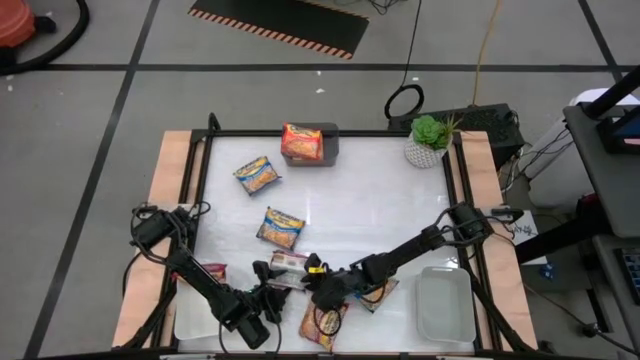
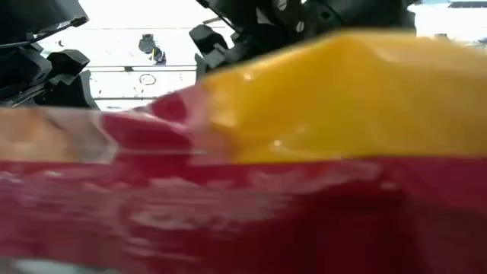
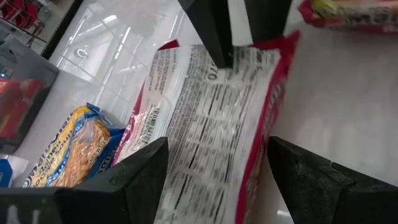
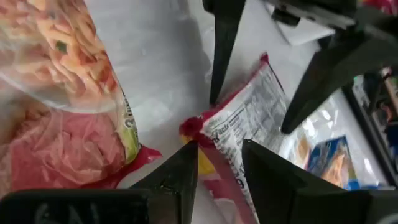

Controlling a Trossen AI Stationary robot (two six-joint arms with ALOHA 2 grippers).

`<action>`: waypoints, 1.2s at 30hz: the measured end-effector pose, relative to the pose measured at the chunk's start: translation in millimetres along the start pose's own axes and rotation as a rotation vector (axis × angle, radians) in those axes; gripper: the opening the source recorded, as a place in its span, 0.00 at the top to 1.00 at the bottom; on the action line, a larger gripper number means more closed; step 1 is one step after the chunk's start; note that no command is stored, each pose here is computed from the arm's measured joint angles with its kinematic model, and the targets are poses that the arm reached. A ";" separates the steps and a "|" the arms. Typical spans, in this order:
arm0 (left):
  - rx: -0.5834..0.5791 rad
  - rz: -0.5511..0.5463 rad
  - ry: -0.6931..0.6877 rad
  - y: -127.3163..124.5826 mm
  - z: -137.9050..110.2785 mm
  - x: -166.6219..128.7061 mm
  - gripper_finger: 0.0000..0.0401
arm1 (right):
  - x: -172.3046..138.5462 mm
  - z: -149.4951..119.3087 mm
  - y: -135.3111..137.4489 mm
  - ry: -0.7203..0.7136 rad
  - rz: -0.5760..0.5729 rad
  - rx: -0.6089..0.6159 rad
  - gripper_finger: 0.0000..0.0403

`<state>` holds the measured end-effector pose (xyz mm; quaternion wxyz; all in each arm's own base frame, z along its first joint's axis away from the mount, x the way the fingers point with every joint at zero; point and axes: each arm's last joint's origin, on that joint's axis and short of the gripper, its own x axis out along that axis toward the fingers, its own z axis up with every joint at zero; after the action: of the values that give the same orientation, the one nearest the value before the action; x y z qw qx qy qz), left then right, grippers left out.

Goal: Sort Maruchan noodles
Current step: Put the top red noodle pack into the white bin

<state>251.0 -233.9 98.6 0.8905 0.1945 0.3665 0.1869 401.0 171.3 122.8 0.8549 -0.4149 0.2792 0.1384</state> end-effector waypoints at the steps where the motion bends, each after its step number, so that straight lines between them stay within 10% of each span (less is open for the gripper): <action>1: 0.000 0.000 0.000 0.0 0.0 0.0 0.31 | 2.8 0.3 1.1 -0.016 -0.011 -0.009 0.71; 14: 0.000 -0.006 0.006 -0.2 -0.2 0.0 0.31 | 12.0 -2.8 2.0 -0.039 -0.048 0.040 0.98; 36: 0.127 0.065 -0.093 -4.5 -3.0 -11.6 0.31 | -32.8 22.1 -39.7 -0.133 -0.128 0.348 1.00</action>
<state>242.0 -242.6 101.2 0.8858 0.2710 0.3293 0.1829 401.2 164.0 178.4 0.9372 -0.2678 0.2150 0.0608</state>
